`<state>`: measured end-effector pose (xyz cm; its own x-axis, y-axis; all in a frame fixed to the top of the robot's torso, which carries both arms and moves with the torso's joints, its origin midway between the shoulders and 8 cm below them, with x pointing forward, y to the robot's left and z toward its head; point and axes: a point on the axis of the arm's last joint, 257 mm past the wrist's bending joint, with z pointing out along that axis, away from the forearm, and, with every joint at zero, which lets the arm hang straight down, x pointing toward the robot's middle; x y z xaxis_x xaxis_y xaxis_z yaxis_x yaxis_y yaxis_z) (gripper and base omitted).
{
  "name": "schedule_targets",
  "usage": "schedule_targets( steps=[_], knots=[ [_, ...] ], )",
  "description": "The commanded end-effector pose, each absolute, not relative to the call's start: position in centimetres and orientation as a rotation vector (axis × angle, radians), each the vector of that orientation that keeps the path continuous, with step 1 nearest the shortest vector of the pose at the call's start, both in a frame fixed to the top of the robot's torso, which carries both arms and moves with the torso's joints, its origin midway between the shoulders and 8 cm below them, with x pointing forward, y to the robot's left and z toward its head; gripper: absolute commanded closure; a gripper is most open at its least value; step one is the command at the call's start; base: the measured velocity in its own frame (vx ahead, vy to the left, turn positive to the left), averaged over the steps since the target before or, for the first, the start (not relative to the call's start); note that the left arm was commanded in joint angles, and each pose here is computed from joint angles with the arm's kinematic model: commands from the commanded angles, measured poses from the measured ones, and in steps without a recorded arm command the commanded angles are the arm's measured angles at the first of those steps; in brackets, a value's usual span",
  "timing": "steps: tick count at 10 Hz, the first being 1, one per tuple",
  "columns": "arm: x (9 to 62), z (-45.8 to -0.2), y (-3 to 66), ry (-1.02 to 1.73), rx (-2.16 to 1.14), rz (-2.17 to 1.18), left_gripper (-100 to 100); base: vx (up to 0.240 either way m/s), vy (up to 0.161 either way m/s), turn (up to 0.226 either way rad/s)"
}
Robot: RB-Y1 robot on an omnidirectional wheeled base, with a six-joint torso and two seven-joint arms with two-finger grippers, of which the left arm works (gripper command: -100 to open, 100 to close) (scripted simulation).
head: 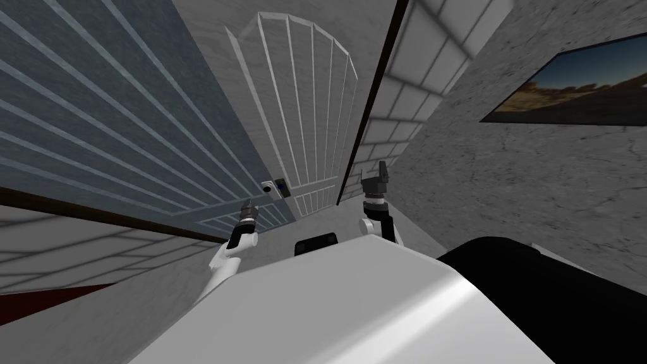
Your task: Pull the door open
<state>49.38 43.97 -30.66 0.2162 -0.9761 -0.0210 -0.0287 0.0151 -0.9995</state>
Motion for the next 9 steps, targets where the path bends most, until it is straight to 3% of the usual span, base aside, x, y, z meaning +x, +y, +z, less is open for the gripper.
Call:
schedule_targets(
  steps=[1, 3, 4, 7, 9],
  knots=[
    [49.8, -30.3, 42.6, 1.083, -1.299, -1.052, -100, -0.178, -0.074, -0.093],
    [49.9, -30.1, 42.3, 1.084, -1.295, -1.059, -100, -0.139, -0.074, -0.065],
    [48.9, -30.7, 44.6, 1.077, -1.314, -1.014, -100, -0.028, 0.032, 0.151],
    [47.1, -31.5, 48.6, 1.062, -1.343, -0.934, -100, 0.011, 0.127, 0.17],
    [47.1, -31.5, 49.1, 1.056, -1.346, -0.924, -100, 0.156, 0.075, 0.009]
  ],
)
